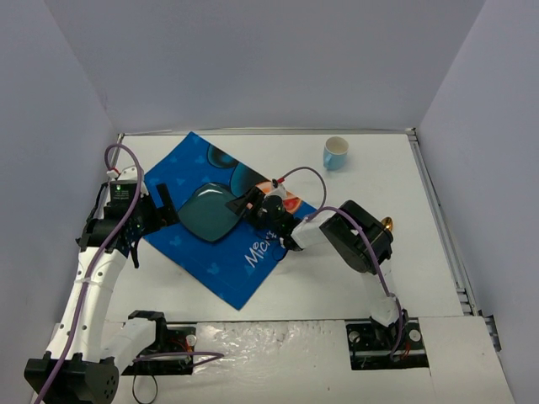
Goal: Set the dinner table for one person
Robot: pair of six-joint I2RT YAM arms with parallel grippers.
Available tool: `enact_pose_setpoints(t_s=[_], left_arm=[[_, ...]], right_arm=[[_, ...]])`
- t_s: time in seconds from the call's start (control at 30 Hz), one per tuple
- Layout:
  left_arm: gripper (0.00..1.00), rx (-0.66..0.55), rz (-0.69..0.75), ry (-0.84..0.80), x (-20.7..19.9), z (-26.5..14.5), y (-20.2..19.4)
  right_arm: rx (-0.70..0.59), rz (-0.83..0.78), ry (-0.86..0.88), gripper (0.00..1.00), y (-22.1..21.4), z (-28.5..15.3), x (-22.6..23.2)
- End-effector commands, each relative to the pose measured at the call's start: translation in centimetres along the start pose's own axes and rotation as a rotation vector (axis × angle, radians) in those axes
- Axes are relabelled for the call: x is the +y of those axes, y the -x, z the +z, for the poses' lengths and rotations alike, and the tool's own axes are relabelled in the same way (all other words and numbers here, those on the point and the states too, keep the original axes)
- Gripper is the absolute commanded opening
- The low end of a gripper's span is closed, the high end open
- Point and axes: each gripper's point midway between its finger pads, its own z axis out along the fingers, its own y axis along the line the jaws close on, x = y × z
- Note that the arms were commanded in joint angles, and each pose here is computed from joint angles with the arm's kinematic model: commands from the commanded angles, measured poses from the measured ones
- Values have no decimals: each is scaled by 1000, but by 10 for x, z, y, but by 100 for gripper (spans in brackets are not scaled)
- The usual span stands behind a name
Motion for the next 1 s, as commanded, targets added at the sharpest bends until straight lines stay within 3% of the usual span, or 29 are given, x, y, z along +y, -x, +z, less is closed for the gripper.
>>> enact_pose_setpoints(t_s=[0.0, 0.63, 0.83, 0.97], left_arm=[[97, -58, 9, -14, -2, -4, 13], [97, -55, 13, -4, 0, -1, 13], [97, -52, 14, -3, 0, 0, 13], [97, -47, 15, 1, 1, 1, 12]], right_arm=[[-91, -33, 158, 75, 38, -4, 72], [-83, -41, 150, 78, 52, 2, 78], [-86, -133, -11, 84, 59, -10, 48], [-160, -309, -229, 88, 87, -32, 25]])
